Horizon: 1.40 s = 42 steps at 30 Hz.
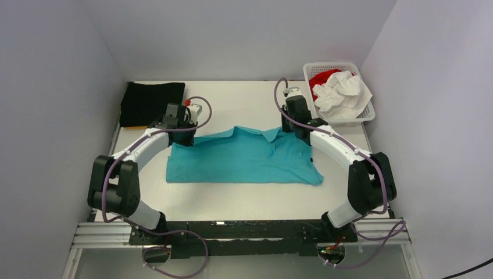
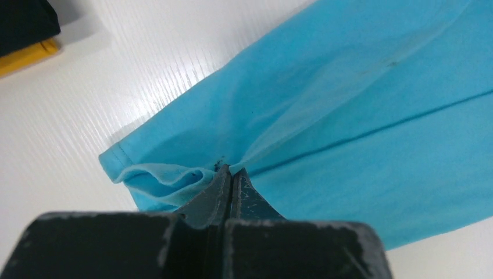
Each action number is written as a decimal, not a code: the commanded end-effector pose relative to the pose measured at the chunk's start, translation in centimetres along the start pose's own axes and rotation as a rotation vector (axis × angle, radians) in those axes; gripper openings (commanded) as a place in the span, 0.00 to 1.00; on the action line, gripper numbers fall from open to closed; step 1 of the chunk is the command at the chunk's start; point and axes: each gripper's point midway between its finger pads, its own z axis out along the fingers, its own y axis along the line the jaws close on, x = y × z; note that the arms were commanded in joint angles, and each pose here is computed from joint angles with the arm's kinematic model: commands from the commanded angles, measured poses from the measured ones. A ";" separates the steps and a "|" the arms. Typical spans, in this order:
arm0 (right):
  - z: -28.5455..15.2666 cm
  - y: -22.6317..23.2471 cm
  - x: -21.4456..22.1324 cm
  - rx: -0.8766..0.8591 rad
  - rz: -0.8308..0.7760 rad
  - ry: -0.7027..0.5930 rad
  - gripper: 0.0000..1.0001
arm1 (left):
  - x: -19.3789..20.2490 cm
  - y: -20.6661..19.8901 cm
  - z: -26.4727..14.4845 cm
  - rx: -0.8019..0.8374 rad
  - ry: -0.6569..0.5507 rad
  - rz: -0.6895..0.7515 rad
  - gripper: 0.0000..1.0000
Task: Fold and stack the t-shirts
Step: Fold the other side of the tshirt into a rectangle
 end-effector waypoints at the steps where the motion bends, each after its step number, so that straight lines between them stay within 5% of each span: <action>1: -2.4 -1.1 -0.5 0.046 0.047 -0.048 0.00 | 0.0 -0.3 -1.4 -0.055 -0.057 -0.028 0.00; 21: -4.9 -1.9 1.2 0.053 0.063 -0.038 0.00 | 2.4 1.4 -2.5 -0.191 -0.062 -0.082 0.01; 26: -4.3 -2.3 3.5 0.078 0.083 0.018 0.00 | 5.2 1.2 -1.8 -0.213 0.006 -0.163 0.19; 29: -4.4 -2.7 5.6 0.106 0.124 0.060 0.05 | 6.1 0.5 -2.2 -0.244 0.054 -0.274 0.20; 31: -4.7 -2.7 7.5 0.105 0.154 0.105 0.08 | 7.6 0.3 -2.9 -0.289 0.111 -0.357 0.36; 32: -4.9 -2.8 8.4 0.112 0.171 0.128 0.13 | 8.3 -0.4 -3.2 -0.274 0.146 -0.381 0.58; 33: -5.2 -2.9 9.4 0.123 0.192 0.152 0.18 | 8.9 -0.9 -3.5 -0.279 0.171 -0.401 0.65; 36: -6.7 -3.8 11.9 0.176 0.233 0.215 0.26 | 10.6 -1.1 -5.0 -0.346 0.207 -0.424 0.69; 39: -8.8 -5.7 13.2 0.275 0.268 0.227 0.64 | 10.2 -0.6 -6.8 -0.401 0.157 -0.487 0.96; 42: -10.6 -7.4 12.3 0.353 0.284 0.172 0.99 | 7.6 -0.2 -8.3 -0.419 0.066 -0.526 0.99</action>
